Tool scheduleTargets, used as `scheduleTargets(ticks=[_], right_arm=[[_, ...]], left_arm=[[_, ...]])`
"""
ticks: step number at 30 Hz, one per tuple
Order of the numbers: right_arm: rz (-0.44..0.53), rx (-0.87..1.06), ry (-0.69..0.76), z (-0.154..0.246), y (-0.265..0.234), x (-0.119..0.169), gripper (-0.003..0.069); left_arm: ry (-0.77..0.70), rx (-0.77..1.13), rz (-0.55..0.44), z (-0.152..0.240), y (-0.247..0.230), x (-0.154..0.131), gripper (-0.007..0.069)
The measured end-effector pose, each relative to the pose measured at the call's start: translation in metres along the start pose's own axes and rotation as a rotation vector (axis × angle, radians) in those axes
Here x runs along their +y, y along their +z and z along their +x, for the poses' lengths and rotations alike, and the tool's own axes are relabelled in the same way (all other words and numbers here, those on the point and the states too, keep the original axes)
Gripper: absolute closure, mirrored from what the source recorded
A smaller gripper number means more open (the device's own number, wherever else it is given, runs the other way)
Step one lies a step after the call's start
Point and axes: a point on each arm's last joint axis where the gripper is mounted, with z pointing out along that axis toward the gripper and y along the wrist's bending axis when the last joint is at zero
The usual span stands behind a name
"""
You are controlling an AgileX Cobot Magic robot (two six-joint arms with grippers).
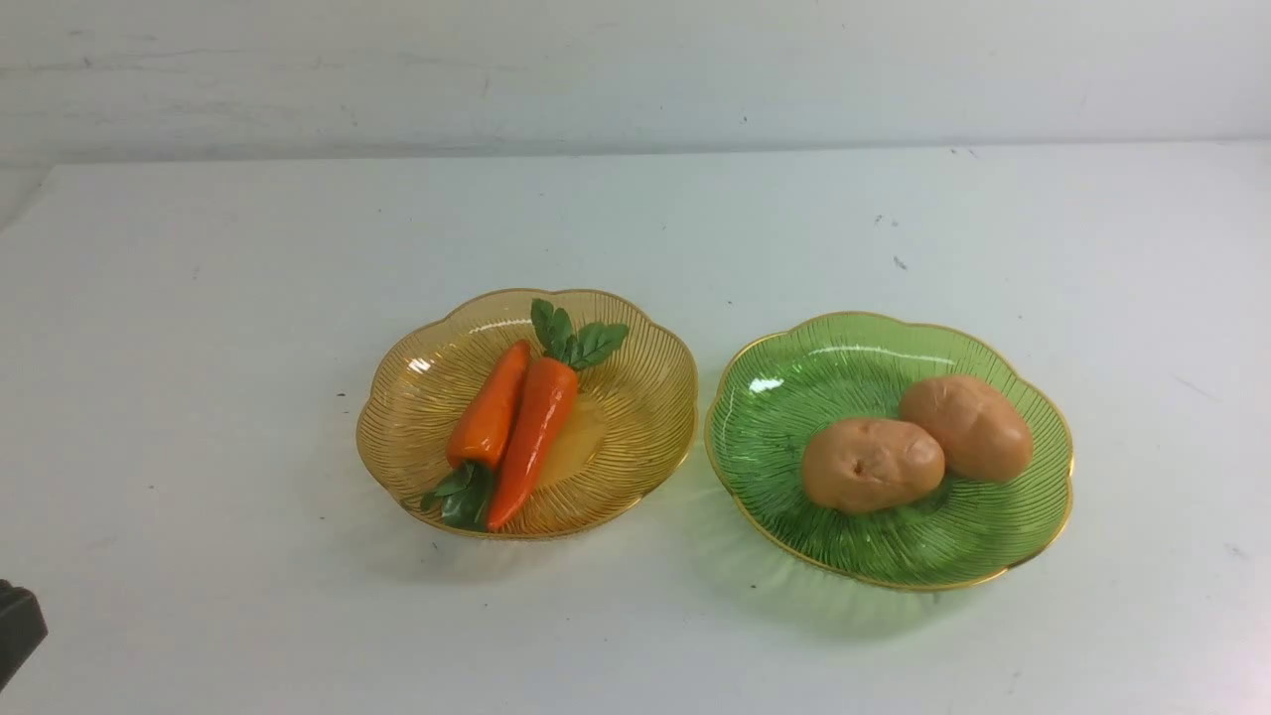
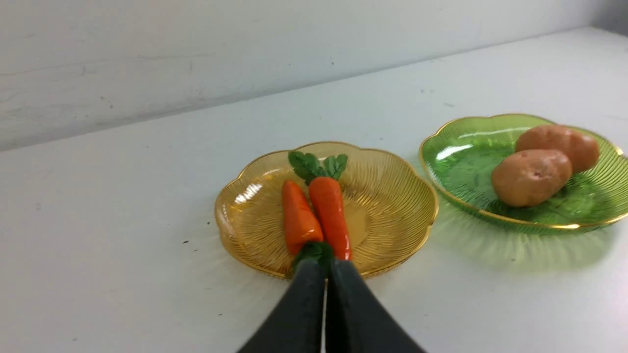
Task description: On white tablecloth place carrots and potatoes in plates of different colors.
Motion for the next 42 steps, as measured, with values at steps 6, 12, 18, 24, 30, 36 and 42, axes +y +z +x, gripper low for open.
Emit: scheduleTargets(ticks=[6,12,18,24,30,36,42], right_arm=[[0.0,0.0,-0.001,0.0,0.0,0.0,0.0673],[0.001,0.002,-0.005,0.0,0.0,0.0,0.0673],[0.001,0.006,-0.005,0.001,0.0,0.0,0.0673],[0.001,0.006,-0.005,0.001,0.0,0.0,0.0673],[0.001,0.007,-0.005,0.001,0.0,0.0,0.0673],[0.001,0.007,-0.005,0.001,0.0,0.0,0.0673],[0.001,0.007,-0.005,0.001,0.0,0.0,0.0673]], left_arm=[[-0.005,-0.048,-0.136,0.037,0.008,0.006,0.0629],[-0.027,0.003,-0.274,0.081,0.021,0.013,0.0629],[-0.029,0.096,-0.315,0.106,0.026,0.016,0.0629],[-0.01,0.122,-0.297,0.108,0.026,0.015,0.0629],[-0.005,0.123,-0.299,0.108,0.026,0.015,0.0629],[-0.005,0.123,-0.299,0.108,0.026,0.015,0.0629],[-0.005,0.123,-0.299,0.108,0.026,0.015,0.0629]])
